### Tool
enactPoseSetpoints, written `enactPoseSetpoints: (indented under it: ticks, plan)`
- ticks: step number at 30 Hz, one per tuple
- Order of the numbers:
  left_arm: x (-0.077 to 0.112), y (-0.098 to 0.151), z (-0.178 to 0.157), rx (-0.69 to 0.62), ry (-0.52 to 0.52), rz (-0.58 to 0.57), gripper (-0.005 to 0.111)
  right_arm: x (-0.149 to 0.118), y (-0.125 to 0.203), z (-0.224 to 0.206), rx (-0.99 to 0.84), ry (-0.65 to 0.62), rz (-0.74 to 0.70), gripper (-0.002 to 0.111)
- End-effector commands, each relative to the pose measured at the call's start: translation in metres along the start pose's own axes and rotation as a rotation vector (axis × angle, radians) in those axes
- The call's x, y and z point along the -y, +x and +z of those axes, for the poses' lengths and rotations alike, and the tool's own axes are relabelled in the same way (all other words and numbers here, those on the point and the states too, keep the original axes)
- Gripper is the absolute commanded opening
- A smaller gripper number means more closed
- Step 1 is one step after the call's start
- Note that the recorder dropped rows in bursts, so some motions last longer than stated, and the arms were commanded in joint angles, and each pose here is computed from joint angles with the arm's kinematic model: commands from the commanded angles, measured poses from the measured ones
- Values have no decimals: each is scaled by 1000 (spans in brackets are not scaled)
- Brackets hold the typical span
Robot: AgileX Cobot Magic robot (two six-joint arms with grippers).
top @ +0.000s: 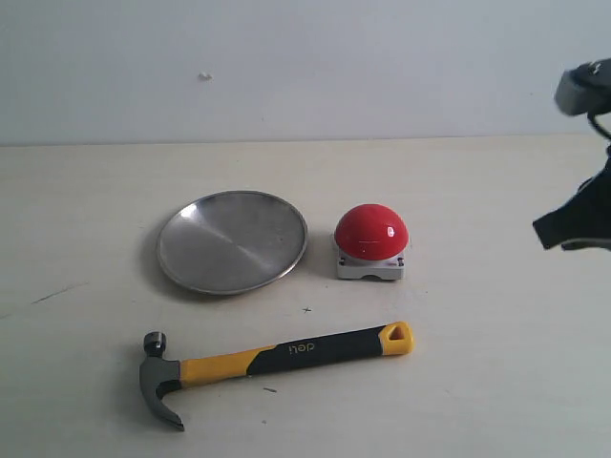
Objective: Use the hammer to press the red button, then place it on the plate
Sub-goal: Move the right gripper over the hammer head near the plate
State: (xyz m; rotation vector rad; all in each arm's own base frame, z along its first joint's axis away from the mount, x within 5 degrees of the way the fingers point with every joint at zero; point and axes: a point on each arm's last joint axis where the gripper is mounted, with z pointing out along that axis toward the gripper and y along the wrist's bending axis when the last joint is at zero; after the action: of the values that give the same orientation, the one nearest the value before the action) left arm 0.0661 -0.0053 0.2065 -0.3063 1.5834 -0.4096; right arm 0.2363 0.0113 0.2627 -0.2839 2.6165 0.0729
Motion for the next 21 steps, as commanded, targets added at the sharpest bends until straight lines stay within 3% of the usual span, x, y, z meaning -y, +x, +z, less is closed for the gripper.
enactPoseSetpoints:
  ticks: [1,5,13,21]
  plan:
    - [1,0,0,-1,10,-4,0,-8,2,24,-113,-156,-202,0]
    - [1,0,0,-1,10,-4,0,-19,2,37,-140,-245,-370,0]
    - [1,0,0,-1,10,-4,0,-49,-13,36,-96,-209,-659,0]
    - [1,0,0,-1,10,-4,0,-81,-12,56,-140,-273,-872,0]
